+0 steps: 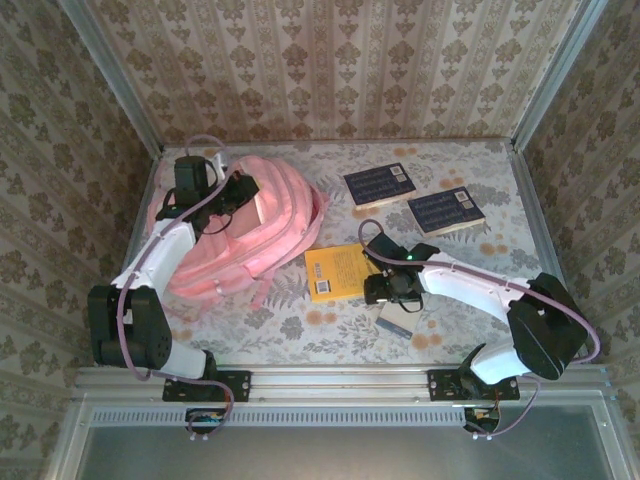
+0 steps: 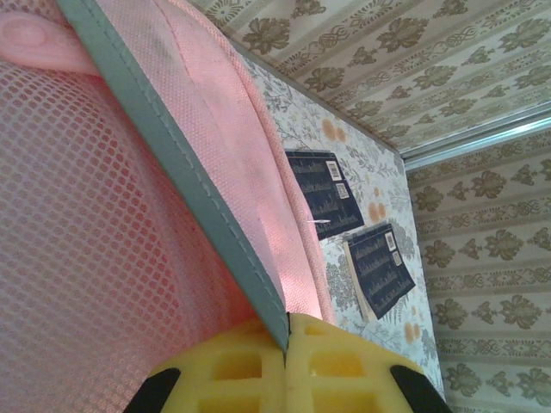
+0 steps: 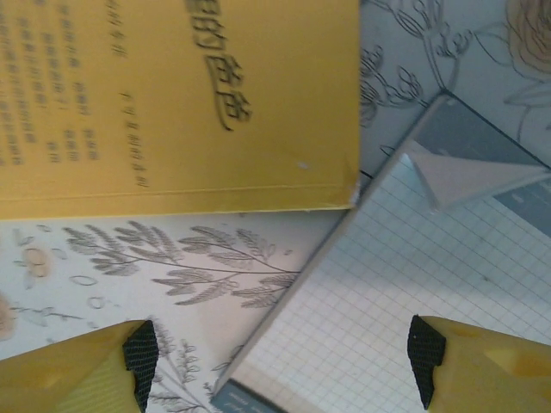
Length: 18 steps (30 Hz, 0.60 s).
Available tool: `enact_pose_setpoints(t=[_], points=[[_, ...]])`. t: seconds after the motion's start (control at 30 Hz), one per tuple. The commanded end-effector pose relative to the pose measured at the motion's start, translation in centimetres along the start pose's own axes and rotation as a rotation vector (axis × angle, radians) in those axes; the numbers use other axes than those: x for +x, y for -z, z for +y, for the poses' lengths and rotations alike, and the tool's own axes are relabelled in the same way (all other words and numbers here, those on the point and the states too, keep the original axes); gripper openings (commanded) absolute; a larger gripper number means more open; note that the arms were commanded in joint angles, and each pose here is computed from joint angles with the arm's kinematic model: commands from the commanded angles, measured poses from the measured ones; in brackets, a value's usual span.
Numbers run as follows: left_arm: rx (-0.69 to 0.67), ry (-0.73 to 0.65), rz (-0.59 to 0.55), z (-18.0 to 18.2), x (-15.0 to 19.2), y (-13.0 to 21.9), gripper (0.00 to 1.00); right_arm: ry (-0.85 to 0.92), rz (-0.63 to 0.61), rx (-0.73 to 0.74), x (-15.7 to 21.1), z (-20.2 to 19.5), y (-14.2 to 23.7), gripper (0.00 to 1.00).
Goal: Pack books, pencil case, and school supplies into a backpack
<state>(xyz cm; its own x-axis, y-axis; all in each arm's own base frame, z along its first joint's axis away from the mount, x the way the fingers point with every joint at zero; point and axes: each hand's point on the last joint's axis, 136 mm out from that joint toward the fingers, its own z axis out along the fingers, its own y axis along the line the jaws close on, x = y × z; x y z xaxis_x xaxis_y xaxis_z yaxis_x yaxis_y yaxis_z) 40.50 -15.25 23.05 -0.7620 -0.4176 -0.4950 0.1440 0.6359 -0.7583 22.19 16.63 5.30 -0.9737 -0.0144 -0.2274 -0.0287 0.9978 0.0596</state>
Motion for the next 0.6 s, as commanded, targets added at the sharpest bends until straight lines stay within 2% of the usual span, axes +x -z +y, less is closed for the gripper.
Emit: enact_pose_setpoints(t=[0.0, 0.1, 0.2, 0.33, 0.57], points=[[0.067, -0.065, -0.026, -2.7, -0.7, 0.9, 0.0, -0.094, 0.007, 0.124, 1.0, -2.6, -0.8, 0.76], [0.071, -0.067, -0.018, -2.8, -0.5, 0.7, 0.0, -0.17, 0.015, 0.178, 2.0, -4.0, -1.0, 0.82], [0.069, -0.075, -0.014, -3.0, -0.3, 0.7, 0.0, -0.216, 0.009, 0.175, 2.7, -4.6, -0.9, 0.9], [0.068, -0.085, -0.012, -3.1, -0.3, 0.7, 0.0, -0.286, -0.009, 0.149, 2.9, -6.0, -0.5, 0.97], [0.054, -0.099, 0.015, -3.0, 0.5, 0.1, 0.0, -0.444, 0.026, -0.079, 3.5, -5.3, -2.1, 0.99]])
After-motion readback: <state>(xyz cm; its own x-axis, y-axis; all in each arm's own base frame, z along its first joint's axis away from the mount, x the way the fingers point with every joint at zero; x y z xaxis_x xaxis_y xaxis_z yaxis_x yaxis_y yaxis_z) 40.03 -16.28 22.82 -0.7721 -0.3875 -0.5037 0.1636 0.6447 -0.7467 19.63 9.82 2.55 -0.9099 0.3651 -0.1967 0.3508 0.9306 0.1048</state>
